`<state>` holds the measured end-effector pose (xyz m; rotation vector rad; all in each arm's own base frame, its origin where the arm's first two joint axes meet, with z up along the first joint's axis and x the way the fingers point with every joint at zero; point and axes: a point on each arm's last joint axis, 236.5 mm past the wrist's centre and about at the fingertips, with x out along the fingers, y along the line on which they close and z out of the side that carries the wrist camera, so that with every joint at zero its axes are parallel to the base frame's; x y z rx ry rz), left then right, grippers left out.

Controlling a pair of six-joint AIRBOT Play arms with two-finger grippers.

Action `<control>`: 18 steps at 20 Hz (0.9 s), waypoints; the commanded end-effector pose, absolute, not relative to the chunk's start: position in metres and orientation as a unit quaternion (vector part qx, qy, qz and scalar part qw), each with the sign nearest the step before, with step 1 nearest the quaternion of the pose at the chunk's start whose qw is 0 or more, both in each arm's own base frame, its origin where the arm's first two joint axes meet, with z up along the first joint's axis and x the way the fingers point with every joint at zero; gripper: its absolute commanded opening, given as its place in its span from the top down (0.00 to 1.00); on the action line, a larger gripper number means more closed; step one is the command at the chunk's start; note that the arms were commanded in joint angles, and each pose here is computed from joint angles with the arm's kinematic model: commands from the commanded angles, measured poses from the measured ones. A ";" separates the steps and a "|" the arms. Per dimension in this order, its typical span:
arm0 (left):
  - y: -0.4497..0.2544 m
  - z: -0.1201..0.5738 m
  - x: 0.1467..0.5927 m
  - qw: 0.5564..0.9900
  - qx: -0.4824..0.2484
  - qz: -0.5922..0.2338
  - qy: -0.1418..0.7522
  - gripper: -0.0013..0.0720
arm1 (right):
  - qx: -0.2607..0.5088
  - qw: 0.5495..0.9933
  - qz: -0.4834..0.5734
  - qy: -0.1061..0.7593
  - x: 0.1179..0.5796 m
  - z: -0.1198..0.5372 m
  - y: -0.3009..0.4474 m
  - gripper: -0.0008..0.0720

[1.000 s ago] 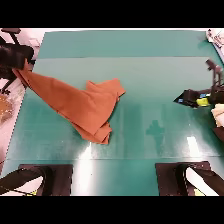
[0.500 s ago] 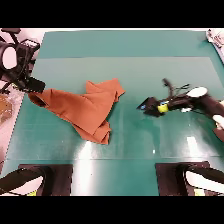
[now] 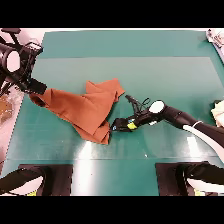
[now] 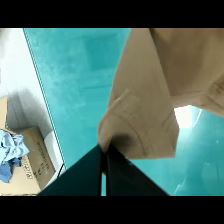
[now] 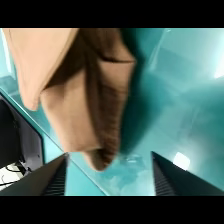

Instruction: Fold the shirts.

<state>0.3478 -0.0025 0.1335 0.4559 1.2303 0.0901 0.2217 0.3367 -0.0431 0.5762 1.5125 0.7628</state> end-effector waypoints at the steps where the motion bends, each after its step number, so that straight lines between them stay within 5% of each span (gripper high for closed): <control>1: -0.008 0.132 0.348 0.793 0.207 0.031 0.571 0.96 | 0.241 0.628 0.350 0.652 0.210 -0.041 0.353 0.24; 4: -0.017 0.130 0.350 0.799 0.197 0.015 0.568 0.96 | 0.233 0.629 0.358 0.649 0.207 -0.041 0.355 0.24; 9: -0.021 0.129 0.351 0.801 0.192 0.007 0.566 0.96 | 0.236 0.655 0.349 0.627 0.224 -0.043 0.355 0.55; 18: -0.026 0.128 0.350 0.802 0.185 -0.001 0.568 0.96 | 0.222 0.677 0.355 0.606 0.220 -0.044 0.371 0.55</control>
